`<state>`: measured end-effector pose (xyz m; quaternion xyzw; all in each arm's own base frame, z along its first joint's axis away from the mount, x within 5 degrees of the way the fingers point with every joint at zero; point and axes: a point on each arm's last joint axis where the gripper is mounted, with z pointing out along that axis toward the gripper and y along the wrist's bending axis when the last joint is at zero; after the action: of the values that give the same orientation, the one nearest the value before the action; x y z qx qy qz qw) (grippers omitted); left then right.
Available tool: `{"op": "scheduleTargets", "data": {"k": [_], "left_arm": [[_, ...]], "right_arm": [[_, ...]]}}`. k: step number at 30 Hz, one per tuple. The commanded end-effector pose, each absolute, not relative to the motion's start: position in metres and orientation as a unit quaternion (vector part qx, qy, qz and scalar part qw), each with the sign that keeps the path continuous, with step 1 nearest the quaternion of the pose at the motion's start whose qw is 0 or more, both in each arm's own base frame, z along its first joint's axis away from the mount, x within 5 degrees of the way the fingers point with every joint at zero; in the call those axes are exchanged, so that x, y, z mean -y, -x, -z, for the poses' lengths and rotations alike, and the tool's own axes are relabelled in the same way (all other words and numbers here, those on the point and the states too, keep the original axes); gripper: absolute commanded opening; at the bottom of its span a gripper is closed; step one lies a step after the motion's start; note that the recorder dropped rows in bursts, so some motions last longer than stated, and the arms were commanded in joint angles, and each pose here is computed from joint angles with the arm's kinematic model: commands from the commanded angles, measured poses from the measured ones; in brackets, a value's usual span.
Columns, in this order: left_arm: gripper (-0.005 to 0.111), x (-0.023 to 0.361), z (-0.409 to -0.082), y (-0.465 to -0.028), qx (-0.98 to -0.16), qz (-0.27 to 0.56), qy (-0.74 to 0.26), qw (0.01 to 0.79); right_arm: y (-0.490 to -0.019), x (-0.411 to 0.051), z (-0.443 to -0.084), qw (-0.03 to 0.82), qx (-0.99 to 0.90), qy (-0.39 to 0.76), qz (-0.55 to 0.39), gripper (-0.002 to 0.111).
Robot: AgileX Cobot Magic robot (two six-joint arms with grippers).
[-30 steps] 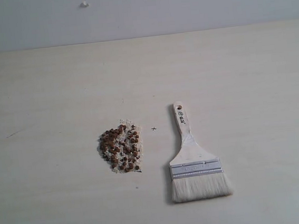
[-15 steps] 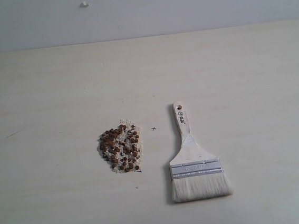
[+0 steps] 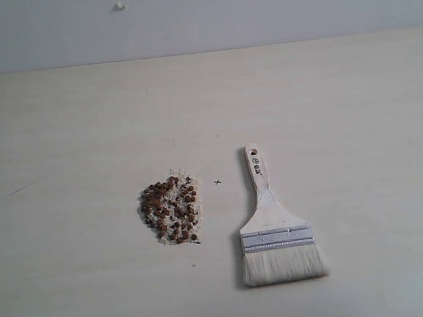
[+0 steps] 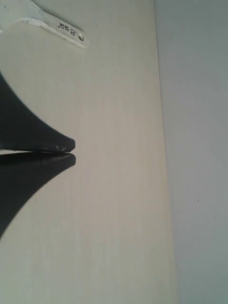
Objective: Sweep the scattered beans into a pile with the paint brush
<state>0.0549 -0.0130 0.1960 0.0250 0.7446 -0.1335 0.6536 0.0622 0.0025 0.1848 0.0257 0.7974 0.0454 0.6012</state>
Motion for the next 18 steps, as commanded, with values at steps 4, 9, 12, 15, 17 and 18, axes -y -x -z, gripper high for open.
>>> {"op": "scheduleTargets", "data": {"k": [4,9,12,15,17,18], "left_arm": [[0.000,0.0132,-0.1956,-0.0544,-0.743,0.138,-0.025,0.654],[0.000,0.0132,-0.1956,-0.0544,-0.743,0.138,-0.025,0.654],[0.000,0.0132,-0.1956,-0.0544,-0.743,0.138,-0.025,0.654],[0.000,0.0132,-0.1956,-0.0544,-0.743,0.138,-0.025,0.654],[0.000,0.0132,-0.1956,-0.0544,-0.743,0.138,-0.025,0.654],[0.000,0.0132,-0.1956,-0.0544,-0.743,0.138,-0.025,0.654]], "right_arm": [[-0.0622,-0.0022,-0.1848,0.607,-0.793,-0.028,-0.045,0.000],[-0.0622,-0.0022,-0.1848,0.607,-0.793,-0.028,-0.045,0.000],[-0.0622,-0.0022,-0.1848,0.607,-0.793,-0.028,-0.045,0.000],[-0.0622,-0.0022,-0.1848,0.607,-0.793,-0.028,-0.045,0.000],[-0.0622,-0.0022,-0.1848,0.607,-0.793,-0.029,-0.045,0.000],[-0.0622,-0.0022,-0.1848,0.607,-0.793,-0.029,-0.045,0.000]]}}
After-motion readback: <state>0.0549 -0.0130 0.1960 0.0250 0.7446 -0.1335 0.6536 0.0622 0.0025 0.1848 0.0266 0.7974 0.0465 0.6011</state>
